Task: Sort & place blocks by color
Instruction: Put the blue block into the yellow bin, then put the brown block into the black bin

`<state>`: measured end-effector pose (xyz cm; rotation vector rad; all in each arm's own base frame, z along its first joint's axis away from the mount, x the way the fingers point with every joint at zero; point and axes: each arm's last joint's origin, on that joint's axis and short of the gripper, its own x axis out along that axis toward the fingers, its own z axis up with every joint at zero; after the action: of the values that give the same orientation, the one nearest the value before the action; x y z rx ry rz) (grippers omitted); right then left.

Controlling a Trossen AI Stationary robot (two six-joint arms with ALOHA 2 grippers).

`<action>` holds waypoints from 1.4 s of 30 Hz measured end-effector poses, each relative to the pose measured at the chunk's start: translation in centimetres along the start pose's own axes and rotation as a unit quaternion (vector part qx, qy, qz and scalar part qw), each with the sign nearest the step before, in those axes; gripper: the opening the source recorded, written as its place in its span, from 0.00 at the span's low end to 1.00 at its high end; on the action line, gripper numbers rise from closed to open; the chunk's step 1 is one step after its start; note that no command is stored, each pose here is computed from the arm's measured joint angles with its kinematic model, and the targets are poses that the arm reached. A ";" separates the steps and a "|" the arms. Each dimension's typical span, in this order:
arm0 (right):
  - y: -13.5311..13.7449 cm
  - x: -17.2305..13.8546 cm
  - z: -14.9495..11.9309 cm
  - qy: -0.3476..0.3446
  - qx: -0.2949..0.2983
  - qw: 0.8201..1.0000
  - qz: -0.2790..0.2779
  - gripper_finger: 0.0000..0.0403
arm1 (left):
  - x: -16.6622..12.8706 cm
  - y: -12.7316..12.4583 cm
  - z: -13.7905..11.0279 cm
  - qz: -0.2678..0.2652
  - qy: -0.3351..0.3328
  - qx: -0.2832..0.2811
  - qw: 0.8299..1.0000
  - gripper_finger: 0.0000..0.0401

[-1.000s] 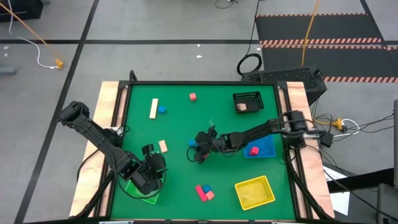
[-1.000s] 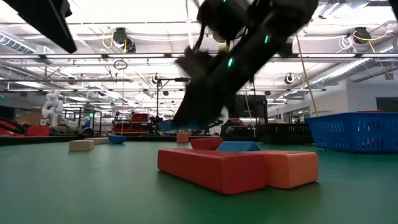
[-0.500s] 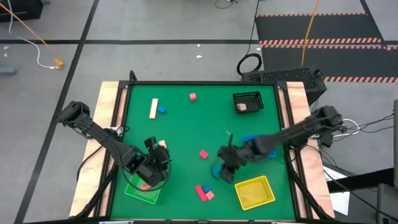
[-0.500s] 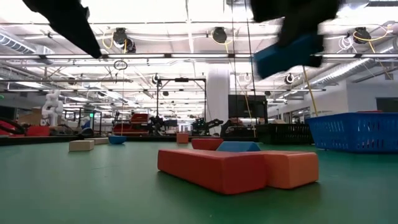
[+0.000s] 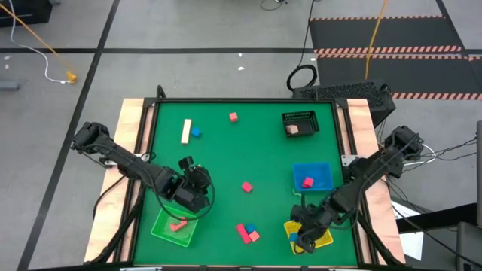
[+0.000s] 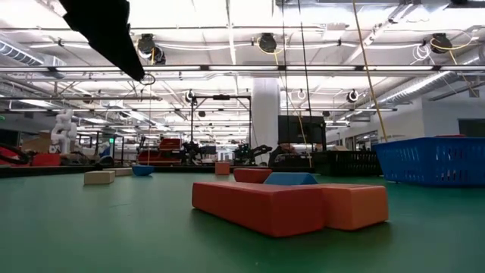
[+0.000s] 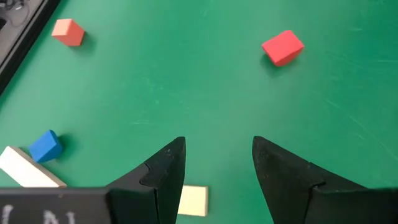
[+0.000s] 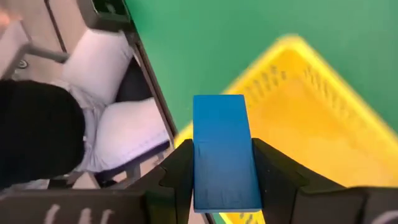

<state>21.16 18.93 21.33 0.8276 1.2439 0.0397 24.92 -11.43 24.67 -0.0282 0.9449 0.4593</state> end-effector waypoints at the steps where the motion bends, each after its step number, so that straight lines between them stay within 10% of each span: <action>1: -0.3 0.2 -0.3 0.007 0.010 1.000 -0.006 0.30 | 0.1 0.1 0.0 0.001 0.001 -0.001 1.000 0.46; 10: -4.3 2.1 -2.4 0.101 0.168 0.979 -0.063 0.36 | 2.0 0.8 -2.0 0.005 0.060 -0.021 0.998 0.46; 23: -3.9 -0.2 -2.3 0.097 0.164 0.982 -0.005 0.54 | 4.8 2.9 -3.8 0.052 0.116 -0.160 0.979 0.46; 42: -4.0 -4.4 1.9 -0.155 -0.032 0.986 0.046 0.53 | 6.6 3.7 -4.7 0.083 0.099 -0.495 0.859 0.46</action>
<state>19.58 13.11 22.82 0.8015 0.9073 0.0245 23.11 -6.76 17.35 -0.9549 0.8229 1.0847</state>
